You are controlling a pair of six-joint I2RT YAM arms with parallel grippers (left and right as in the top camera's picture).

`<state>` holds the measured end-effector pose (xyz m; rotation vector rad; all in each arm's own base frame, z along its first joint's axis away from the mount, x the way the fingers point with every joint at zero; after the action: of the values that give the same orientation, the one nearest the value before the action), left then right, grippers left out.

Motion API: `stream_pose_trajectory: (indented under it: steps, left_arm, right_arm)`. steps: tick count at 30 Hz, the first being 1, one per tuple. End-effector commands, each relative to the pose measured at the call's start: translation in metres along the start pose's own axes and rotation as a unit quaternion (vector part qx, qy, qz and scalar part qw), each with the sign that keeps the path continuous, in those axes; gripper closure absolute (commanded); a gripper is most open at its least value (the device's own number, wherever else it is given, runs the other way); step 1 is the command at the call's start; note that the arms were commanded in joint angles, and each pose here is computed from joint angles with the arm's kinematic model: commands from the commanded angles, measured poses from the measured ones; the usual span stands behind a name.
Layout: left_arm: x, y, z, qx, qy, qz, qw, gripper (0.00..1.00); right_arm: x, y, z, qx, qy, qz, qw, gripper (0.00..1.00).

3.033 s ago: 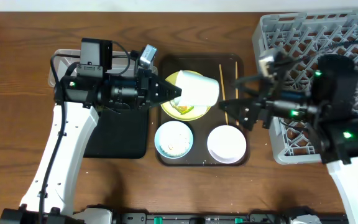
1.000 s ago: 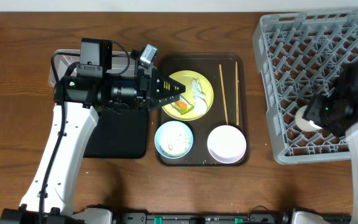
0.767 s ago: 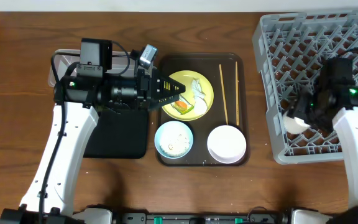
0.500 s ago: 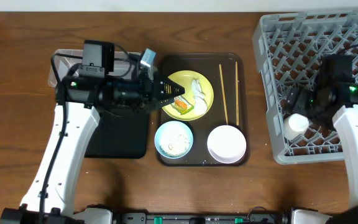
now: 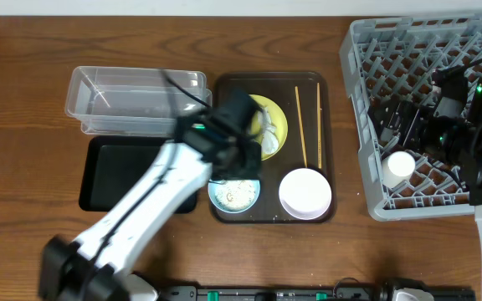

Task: Sort waste into correct bins and load items into the dishwasher rack
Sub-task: 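Grasp the blue bowl of rice with the left gripper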

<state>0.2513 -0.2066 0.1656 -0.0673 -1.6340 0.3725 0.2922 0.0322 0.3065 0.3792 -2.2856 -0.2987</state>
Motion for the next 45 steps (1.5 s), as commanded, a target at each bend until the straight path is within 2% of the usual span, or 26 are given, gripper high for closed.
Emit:
stream_pose_trajectory:
  steps: [1, 7, 10, 13, 17, 21, 27, 30, 33, 34, 39, 42, 45]
  left_arm:
    - [-0.033, 0.004, 0.002, 0.039, -0.024, -0.082, 0.996, 0.48]
    - [-0.082, -0.003, 0.015, 0.011, -0.011, -0.134, 0.991, 0.53]
    - [-0.095, 0.003, 0.015, 0.011, -0.009, -0.159, 0.987, 0.60]
    - [-0.105, 0.007, 0.016, 0.011, 0.000, -0.171, 0.985, 0.71]
    - [-0.110, 0.007, 0.016, 0.011, 0.005, -0.172, 0.985, 0.94]
    - [-0.106, 0.004, 0.021, 0.006, 0.019, -0.161, 0.987, 0.94]
    - [-0.087, -0.004, 0.017, 0.001, -0.001, -0.135, 0.991, 0.94]
    - [-0.089, -0.005, 0.016, 0.001, -0.004, -0.134, 0.991, 0.86]
    - [-0.095, -0.002, 0.016, 0.000, 0.000, -0.142, 0.990, 0.83]
    - [-0.099, -0.001, 0.017, 0.000, 0.002, -0.146, 0.989, 0.78]
    - [-0.110, 0.003, 0.018, 0.001, 0.012, -0.160, 0.987, 0.76]
    - [-0.115, 0.004, 0.020, -0.001, 0.016, -0.166, 0.986, 0.77]
    - [-0.116, 0.003, 0.023, -0.005, 0.019, -0.167, 0.986, 0.94]
  right_arm:
    - [0.003, 0.011, 0.000, 0.002, 0.000, -0.027, 1.000, 0.01]
    - [0.003, 0.011, 0.003, -0.002, 0.008, -0.027, 1.000, 0.01]
    - [0.003, 0.011, 0.003, -0.003, 0.009, -0.027, 1.000, 0.01]
    - [0.003, 0.011, 0.004, -0.003, 0.010, -0.027, 1.000, 0.01]
    - [0.003, 0.011, 0.004, -0.003, 0.010, -0.027, 1.000, 0.01]
    - [0.003, 0.011, 0.004, -0.003, 0.010, -0.027, 1.000, 0.01]
    - [0.003, 0.010, 0.004, -0.009, 0.010, -0.027, 1.000, 0.01]
    - [0.003, 0.011, 0.003, -0.008, 0.008, -0.027, 1.000, 0.02]
    - [0.003, 0.011, 0.003, -0.008, 0.009, -0.027, 1.000, 0.01]
    - [0.003, 0.011, 0.003, -0.008, 0.009, -0.027, 1.000, 0.01]
    - [0.003, 0.011, 0.003, -0.008, 0.009, -0.027, 1.000, 0.01]
    - [0.003, 0.011, 0.003, -0.008, 0.009, -0.027, 1.000, 0.01]
    - [0.003, 0.011, 0.003, -0.008, 0.008, -0.027, 1.000, 0.01]
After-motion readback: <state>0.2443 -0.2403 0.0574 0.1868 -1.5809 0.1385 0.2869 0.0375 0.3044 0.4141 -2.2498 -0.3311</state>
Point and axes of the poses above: each gripper's point midway between its finger pads, its own x axis back along the fingers, its own y axis along the line the jaws close on, z = x × y, the point moved 3 cm from there along x, back along the fingers, and after that the axes turned 13 degrees about x, right-handed, at the moved point
